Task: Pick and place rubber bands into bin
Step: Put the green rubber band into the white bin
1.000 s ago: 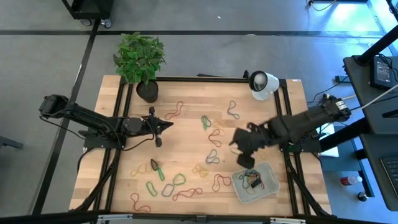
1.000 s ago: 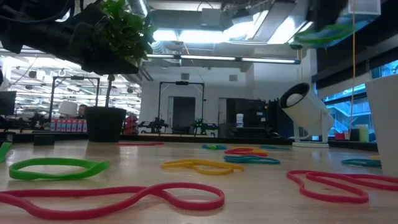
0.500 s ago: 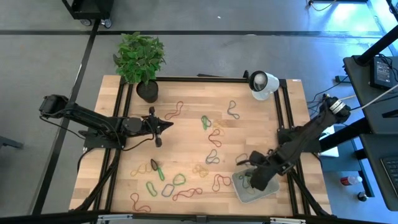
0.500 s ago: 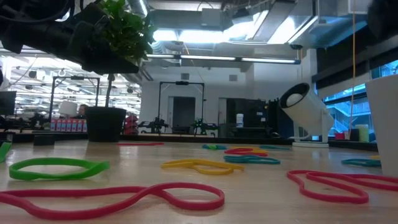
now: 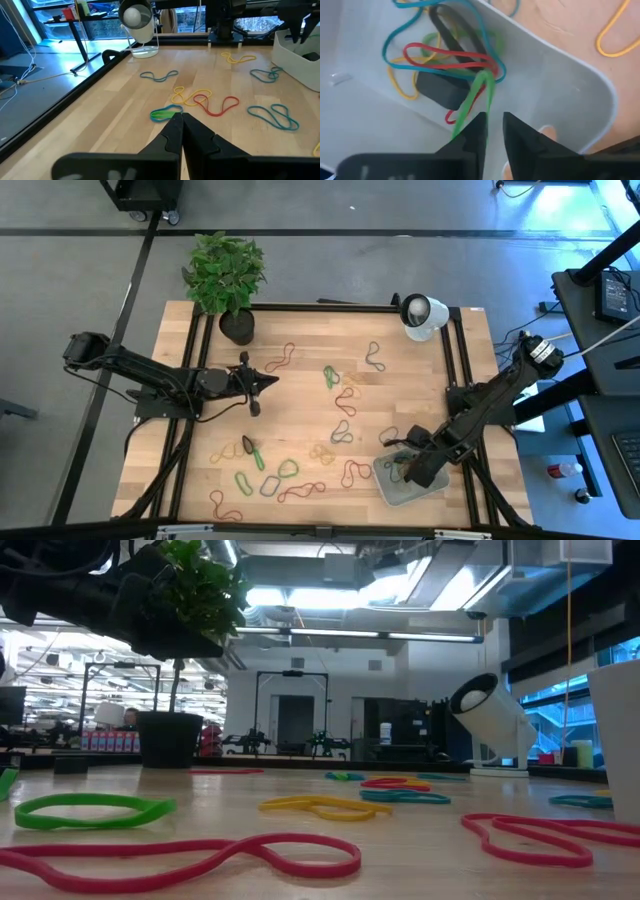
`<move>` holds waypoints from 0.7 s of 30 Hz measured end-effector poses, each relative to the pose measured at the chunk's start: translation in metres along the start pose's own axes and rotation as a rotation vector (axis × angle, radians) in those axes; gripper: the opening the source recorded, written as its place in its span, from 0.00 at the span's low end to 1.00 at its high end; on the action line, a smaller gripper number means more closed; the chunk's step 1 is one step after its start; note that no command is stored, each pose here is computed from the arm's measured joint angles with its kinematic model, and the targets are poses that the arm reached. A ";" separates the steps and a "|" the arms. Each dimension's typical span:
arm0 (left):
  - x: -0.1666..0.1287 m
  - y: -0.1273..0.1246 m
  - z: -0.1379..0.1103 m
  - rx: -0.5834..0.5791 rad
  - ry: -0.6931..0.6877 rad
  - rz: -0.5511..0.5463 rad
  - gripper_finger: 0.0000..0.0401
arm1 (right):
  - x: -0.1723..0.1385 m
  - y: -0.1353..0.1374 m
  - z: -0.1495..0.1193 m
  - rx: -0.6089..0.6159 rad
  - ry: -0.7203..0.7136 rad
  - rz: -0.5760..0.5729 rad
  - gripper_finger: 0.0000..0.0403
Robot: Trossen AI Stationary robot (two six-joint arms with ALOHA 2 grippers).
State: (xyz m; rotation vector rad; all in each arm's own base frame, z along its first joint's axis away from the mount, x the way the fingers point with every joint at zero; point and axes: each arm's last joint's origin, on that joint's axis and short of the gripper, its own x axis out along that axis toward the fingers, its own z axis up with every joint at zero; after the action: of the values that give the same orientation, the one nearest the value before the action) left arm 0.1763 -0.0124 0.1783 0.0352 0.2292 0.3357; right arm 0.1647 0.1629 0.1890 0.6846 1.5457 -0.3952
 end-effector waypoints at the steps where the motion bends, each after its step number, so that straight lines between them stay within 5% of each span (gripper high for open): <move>1: 0.000 0.000 0.000 0.000 0.000 0.000 0.01 | -0.001 0.001 0.000 0.000 0.000 0.003 0.20; 8: 0.000 0.000 0.000 0.001 0.000 0.000 0.01 | -0.009 0.006 0.000 -0.007 -0.001 0.016 0.30; 21: 0.000 0.000 0.000 0.002 0.000 0.000 0.01 | -0.009 0.006 0.000 -0.005 -0.001 0.020 0.31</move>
State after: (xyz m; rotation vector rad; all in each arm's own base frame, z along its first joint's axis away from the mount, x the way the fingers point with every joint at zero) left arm 0.1763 -0.0124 0.1783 0.0368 0.2295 0.3355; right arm 0.1688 0.1657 0.1991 0.6959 1.5370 -0.3765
